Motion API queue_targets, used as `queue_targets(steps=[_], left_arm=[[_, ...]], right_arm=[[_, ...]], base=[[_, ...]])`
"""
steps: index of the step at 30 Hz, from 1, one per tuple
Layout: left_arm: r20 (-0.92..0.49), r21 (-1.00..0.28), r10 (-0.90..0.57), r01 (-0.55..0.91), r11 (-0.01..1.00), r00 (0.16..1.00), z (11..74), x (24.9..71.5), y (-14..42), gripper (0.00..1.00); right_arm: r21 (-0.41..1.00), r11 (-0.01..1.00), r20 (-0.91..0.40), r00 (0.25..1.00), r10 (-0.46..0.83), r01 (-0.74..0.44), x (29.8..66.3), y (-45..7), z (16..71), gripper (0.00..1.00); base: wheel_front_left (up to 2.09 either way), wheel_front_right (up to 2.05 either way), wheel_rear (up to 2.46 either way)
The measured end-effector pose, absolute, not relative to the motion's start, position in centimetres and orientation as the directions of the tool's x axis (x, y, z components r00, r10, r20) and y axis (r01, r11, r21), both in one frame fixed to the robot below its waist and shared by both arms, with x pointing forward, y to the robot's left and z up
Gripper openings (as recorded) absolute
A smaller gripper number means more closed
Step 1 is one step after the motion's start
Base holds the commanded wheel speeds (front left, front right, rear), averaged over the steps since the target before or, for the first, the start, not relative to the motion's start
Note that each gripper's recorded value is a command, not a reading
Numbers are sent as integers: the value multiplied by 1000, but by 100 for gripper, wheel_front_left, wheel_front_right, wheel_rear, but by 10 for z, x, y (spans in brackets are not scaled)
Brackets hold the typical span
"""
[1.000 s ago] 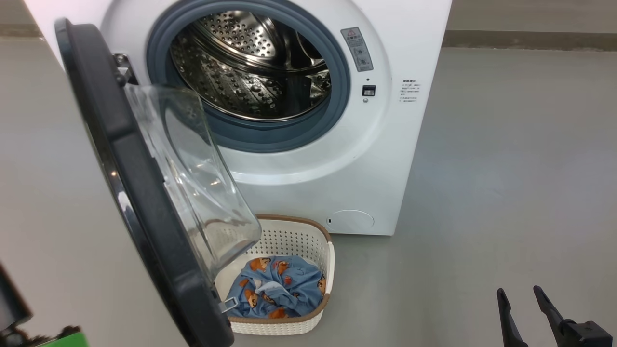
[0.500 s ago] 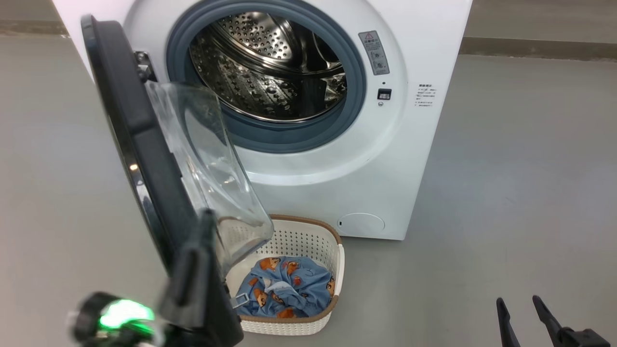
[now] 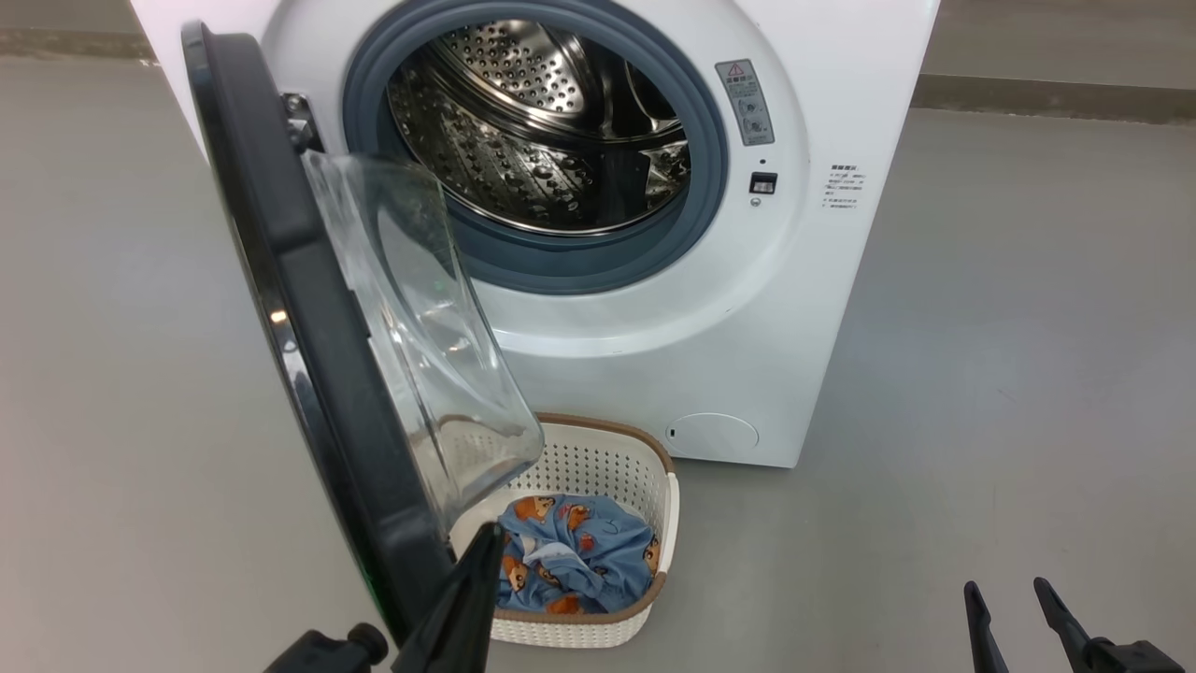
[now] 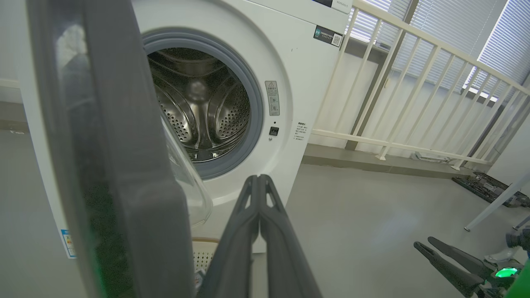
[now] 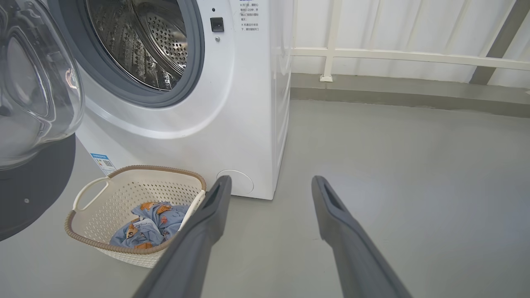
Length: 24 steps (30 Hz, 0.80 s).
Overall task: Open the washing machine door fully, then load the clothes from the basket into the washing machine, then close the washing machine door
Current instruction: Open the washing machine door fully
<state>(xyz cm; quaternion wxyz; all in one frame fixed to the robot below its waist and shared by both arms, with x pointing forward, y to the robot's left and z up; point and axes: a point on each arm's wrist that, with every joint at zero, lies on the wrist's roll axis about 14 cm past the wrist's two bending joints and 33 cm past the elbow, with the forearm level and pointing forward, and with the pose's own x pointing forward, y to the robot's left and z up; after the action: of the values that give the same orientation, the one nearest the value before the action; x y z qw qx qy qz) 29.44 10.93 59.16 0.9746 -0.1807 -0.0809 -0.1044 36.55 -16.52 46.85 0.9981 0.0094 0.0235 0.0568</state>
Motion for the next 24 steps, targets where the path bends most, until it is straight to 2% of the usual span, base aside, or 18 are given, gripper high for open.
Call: queue_targets(steps=[10, 24], left_arm=[[70, -363, -104, 122, 924, 992, 557, 297, 125, 0], [42, -387, -58, 69, 919, 997, 549, 298, 130, 0]], right_arm=[[37, 992, -53, 991, 122, -120, 367, -162, 466, 100], [39, 991, -61, 989, 131, -129, 368, -158, 464, 100]], base=[[0, 0, 0], [0, 0, 0]])
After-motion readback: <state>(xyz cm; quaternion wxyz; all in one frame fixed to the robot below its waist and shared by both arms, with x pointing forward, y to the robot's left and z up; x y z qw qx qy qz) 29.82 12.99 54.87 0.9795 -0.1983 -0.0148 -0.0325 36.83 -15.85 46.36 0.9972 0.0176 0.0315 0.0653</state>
